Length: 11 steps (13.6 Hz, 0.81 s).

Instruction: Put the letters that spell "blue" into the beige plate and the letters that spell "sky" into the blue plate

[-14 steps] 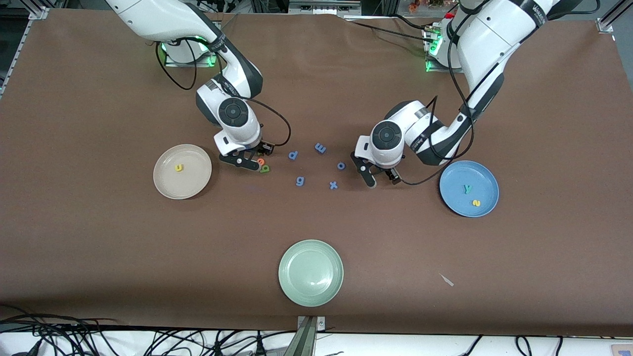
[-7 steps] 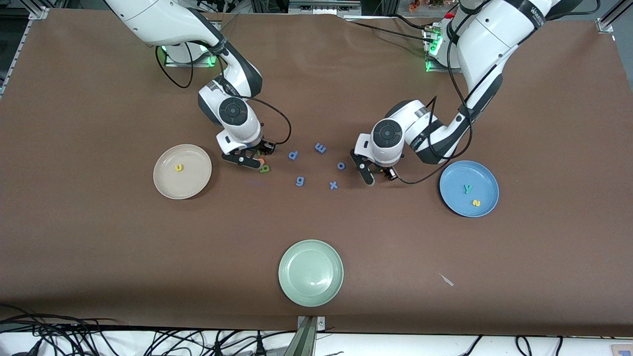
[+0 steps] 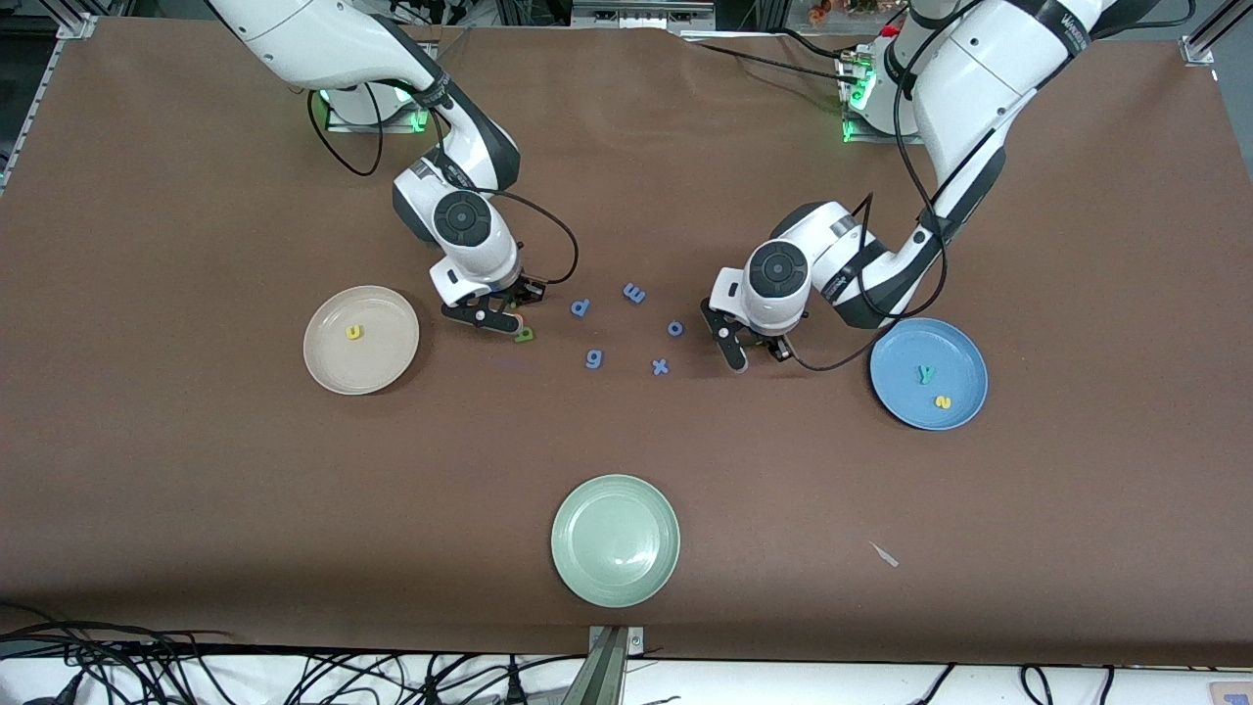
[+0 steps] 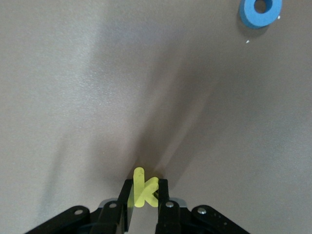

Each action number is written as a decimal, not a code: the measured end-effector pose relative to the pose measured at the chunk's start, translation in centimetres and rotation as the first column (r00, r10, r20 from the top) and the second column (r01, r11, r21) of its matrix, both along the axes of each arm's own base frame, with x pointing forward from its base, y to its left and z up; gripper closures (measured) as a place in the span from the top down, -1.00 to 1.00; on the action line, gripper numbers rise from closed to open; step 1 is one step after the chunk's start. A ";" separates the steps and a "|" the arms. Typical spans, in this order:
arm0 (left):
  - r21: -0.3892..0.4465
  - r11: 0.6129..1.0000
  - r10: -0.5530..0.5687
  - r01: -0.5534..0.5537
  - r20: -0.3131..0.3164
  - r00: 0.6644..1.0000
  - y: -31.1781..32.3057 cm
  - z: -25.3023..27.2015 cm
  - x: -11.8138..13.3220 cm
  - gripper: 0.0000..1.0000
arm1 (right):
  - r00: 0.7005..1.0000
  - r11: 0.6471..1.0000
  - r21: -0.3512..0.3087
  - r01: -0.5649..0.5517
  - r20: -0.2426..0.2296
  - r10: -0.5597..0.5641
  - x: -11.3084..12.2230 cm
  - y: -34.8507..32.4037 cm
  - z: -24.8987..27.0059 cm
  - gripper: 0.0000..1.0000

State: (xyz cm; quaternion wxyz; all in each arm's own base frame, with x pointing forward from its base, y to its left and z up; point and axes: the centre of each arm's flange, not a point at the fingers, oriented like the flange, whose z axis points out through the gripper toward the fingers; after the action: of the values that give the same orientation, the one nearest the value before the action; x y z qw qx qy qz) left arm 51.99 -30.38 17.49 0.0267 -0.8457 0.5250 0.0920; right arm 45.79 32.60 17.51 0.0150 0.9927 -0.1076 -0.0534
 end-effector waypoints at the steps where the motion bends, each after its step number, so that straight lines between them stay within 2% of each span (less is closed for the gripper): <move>1: 0.000 1.000 0.012 -0.012 0.010 1.000 0.5 0.6 0.6 -0.53 | 1.000 1.000 -0.006 -0.013 -0.003 0.013 0.1 -0.3 0.1 -0.79; 3: 0.021 0.999 0.036 -0.037 0.030 0.999 2.9 2.9 2.7 -0.53 | 0.999 0.998 -0.030 -0.047 -0.010 0.047 0.9 -1.4 1.0 -0.80; 6: 0.079 0.996 0.029 -0.031 0.023 0.999 7.8 7.5 5.8 -0.53 | 0.989 0.986 -0.080 -0.149 -0.033 0.147 2.9 -4.2 4.9 -0.80; 8: 0.097 0.995 0.014 -0.014 0.007 1.000 11.9 9.4 7.5 -0.53 | 0.973 0.967 -0.105 -0.231 -0.056 0.226 4.5 -7.7 6.9 -0.80; 11: 0.095 0.995 0.014 -0.010 -0.038 0.999 18.5 9.3 8.7 -0.53 | 0.943 0.938 -0.109 -0.328 -0.094 0.319 6.7 -13.8 6.8 -0.80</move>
State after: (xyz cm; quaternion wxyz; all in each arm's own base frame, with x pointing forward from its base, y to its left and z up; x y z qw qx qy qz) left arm 60.74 -11.86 26.80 0.0564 -0.8447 0.5154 0.1332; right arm 52.51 18.77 24.35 0.0886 0.9913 0.0547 -0.0807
